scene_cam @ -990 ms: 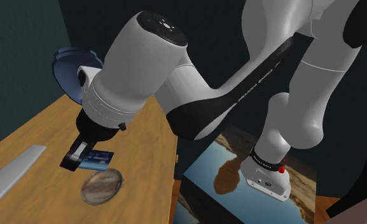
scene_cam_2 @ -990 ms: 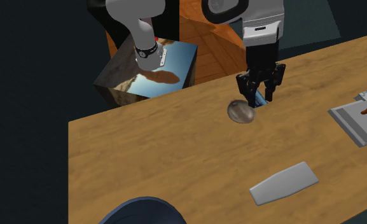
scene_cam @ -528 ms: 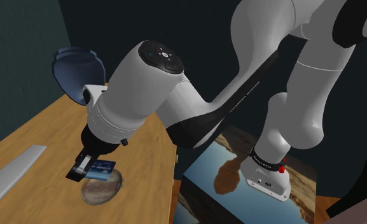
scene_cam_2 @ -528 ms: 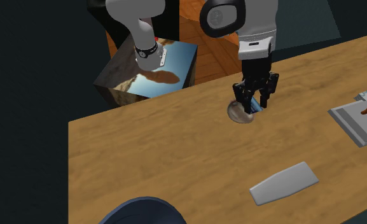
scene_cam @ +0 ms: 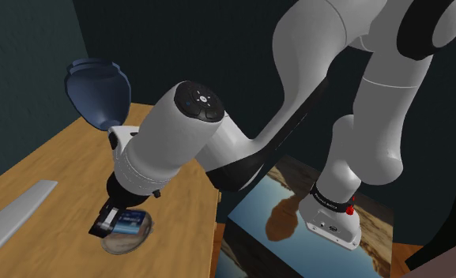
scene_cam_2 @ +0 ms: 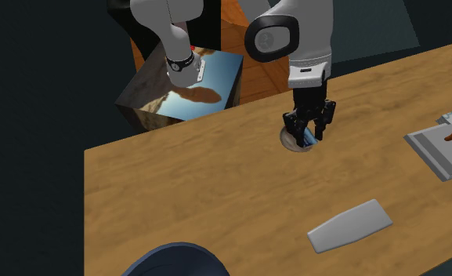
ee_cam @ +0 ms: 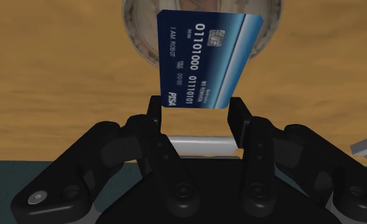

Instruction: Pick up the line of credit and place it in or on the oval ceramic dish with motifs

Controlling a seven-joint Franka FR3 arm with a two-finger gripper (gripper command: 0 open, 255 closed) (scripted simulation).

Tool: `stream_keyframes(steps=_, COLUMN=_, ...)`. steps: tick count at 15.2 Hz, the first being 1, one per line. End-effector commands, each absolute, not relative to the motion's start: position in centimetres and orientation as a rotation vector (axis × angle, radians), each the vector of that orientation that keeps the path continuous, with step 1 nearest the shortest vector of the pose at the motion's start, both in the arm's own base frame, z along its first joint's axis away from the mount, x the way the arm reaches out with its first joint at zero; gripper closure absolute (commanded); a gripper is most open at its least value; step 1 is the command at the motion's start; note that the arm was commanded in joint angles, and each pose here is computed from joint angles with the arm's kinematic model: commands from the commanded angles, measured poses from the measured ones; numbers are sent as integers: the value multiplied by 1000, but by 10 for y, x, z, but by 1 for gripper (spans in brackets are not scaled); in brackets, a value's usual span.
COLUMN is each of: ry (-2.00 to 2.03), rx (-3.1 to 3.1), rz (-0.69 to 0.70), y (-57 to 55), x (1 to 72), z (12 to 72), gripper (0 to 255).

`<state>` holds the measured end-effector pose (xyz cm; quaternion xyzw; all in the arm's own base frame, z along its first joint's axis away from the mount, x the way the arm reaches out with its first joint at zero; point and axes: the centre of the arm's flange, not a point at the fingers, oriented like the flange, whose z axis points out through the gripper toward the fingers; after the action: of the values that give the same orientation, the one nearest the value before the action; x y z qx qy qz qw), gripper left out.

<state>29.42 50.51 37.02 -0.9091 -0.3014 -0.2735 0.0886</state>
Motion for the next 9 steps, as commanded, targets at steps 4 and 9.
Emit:
stream_keyframes(steps=4, ry=-897, rx=-2705, rz=-815, y=505, x=294, z=368, gripper=255)
stream_keyframes(steps=9, ry=-897, rx=-2705, rz=-815, y=505, x=294, z=368, gripper=0)
